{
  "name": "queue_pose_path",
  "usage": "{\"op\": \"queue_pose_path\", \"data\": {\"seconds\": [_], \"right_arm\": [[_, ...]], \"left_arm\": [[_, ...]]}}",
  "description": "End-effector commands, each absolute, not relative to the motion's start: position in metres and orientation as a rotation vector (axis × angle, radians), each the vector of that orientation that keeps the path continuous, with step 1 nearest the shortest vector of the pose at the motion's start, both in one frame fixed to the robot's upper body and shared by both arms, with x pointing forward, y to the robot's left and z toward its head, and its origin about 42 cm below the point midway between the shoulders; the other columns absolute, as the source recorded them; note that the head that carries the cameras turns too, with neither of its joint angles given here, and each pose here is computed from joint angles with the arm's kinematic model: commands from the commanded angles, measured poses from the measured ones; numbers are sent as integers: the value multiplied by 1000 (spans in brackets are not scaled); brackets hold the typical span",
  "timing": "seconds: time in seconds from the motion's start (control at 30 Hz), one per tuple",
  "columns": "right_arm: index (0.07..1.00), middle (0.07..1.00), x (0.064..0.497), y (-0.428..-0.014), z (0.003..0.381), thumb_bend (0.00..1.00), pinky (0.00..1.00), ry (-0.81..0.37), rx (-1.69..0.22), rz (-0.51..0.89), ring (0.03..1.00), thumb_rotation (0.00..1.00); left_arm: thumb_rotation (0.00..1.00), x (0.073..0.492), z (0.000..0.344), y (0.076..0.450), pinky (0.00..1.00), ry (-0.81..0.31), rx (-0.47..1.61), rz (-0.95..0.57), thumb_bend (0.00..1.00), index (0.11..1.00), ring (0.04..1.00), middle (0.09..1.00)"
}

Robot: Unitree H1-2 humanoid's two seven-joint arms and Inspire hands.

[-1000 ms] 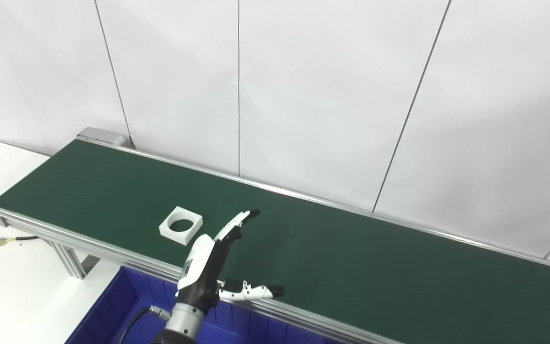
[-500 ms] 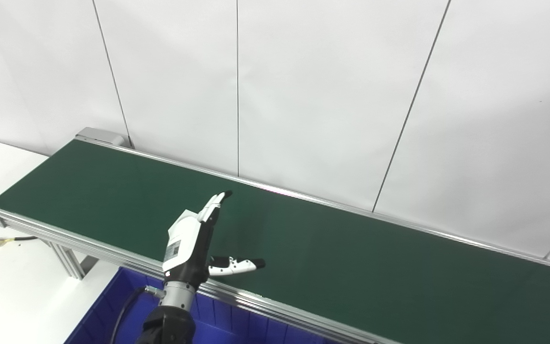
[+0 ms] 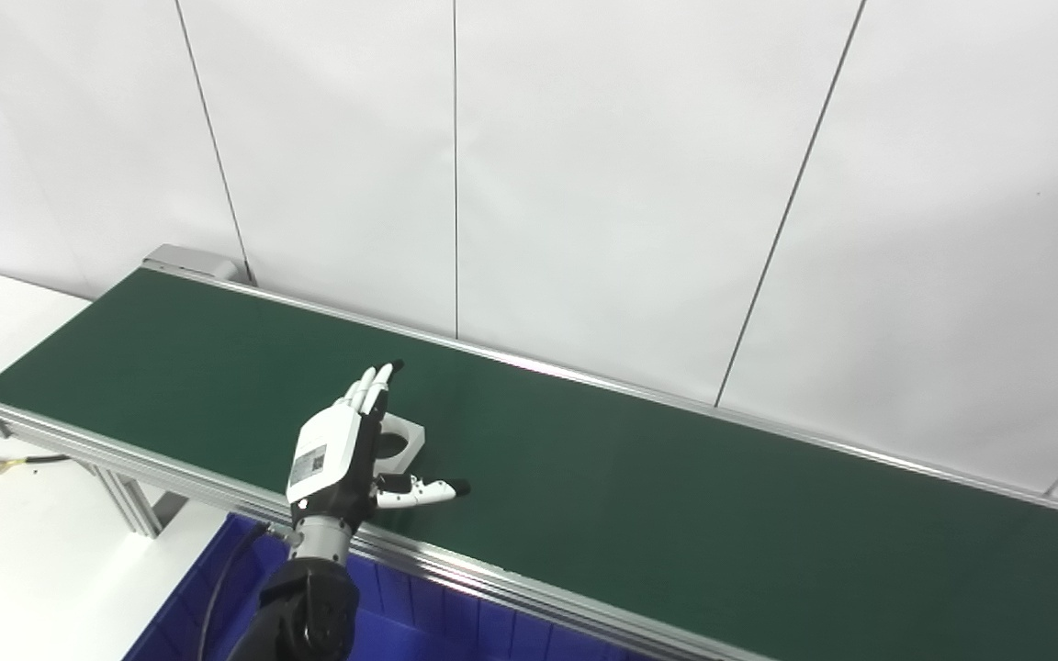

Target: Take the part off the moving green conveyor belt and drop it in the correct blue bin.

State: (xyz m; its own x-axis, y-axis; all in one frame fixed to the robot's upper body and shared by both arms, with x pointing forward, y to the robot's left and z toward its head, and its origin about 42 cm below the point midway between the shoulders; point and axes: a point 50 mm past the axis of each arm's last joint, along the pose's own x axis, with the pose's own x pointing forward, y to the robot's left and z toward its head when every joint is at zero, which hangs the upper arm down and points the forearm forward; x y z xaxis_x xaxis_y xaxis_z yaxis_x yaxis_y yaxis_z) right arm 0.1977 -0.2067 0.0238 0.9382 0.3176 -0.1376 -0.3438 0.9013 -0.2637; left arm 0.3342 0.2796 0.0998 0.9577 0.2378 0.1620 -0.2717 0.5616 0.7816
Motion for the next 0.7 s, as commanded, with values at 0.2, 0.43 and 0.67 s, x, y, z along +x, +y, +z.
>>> {"op": "queue_pose_path", "data": {"seconds": [0.2, 0.43, 0.67], "right_arm": [[918, 908, 203, -204, 34, 992, 876, 7, -291, 344, 915, 237], [912, 902, 198, -203, 35, 982, 870, 3, -298, 335, 902, 237], [901, 885, 195, -198, 37, 990, 858, 1, -293, 330, 886, 231]], "left_arm": [[327, 361, 111, 286, 999, -114, 997, 366, 838, 953, 1000, 1000], [322, 373, 111, 274, 1000, -125, 1027, 385, 841, 942, 1000, 1000], [320, 380, 112, 261, 1000, -114, 1031, 366, 819, 951, 1000, 1000]]}}
